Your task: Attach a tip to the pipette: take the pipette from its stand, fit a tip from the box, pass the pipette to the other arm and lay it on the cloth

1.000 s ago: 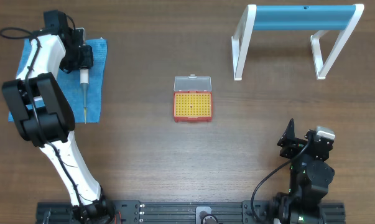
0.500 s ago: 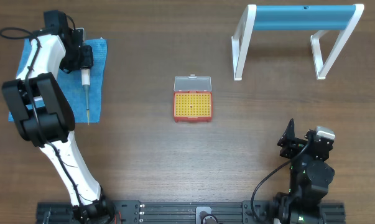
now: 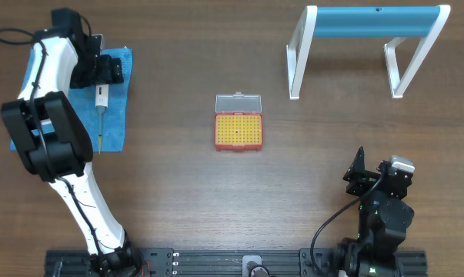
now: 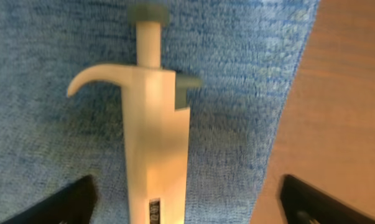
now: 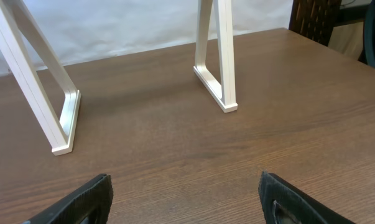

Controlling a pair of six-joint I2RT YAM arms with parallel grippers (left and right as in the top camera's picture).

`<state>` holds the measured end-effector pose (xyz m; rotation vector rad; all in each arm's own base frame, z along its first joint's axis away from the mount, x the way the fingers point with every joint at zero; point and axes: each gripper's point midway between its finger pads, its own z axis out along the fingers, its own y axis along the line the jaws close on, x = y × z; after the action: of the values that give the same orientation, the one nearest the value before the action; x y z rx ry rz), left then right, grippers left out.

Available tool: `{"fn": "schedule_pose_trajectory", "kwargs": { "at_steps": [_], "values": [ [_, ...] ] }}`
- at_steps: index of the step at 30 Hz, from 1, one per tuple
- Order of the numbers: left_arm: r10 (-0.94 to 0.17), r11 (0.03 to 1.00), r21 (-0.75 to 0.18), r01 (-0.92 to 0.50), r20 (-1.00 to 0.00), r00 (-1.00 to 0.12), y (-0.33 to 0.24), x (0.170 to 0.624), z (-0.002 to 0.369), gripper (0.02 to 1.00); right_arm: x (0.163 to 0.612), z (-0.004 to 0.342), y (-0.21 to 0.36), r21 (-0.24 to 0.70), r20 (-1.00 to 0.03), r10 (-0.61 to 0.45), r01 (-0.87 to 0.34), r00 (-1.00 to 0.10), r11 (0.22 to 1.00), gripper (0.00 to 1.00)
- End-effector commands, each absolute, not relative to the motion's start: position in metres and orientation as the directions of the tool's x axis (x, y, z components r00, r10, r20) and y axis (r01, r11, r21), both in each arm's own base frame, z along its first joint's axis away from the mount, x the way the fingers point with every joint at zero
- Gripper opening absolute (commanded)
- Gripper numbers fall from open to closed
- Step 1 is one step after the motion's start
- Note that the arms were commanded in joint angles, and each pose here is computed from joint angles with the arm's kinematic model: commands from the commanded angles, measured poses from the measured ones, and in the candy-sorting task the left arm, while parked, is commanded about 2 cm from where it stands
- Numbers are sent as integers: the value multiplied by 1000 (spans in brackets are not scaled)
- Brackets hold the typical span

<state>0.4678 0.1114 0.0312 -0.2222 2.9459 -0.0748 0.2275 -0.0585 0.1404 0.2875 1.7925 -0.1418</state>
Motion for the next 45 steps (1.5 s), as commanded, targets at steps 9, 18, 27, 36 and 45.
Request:
{"fn": "schedule_pose_trajectory", "kwargs": {
  "at_steps": [9, 18, 27, 36, 45],
  "values": [
    [-120, 986, 37, -164, -525, -843, 107, 414, 298, 998, 228, 137, -59, 69, -967, 132, 276, -217, 959, 776],
    [40, 999, 44, -1, -920, -391, 19, 258, 499, 998, 228, 137, -59, 69, -967, 132, 276, -217, 959, 776],
    [174, 975, 164, -151, -983, 54, 10, 79, 530, 998, 228, 137, -59, 69, -967, 132, 276, -217, 959, 776],
    [-4, 995, 21, 93, -964, 265, -13, 184, 413, 996, 228, 137, -59, 69, -967, 132, 276, -217, 959, 779],
    [-101, 991, -61, 122, -932, 347, -16, 214, 320, 998, 228, 137, -59, 69, -967, 132, 276, -217, 959, 776]
  ]
}}
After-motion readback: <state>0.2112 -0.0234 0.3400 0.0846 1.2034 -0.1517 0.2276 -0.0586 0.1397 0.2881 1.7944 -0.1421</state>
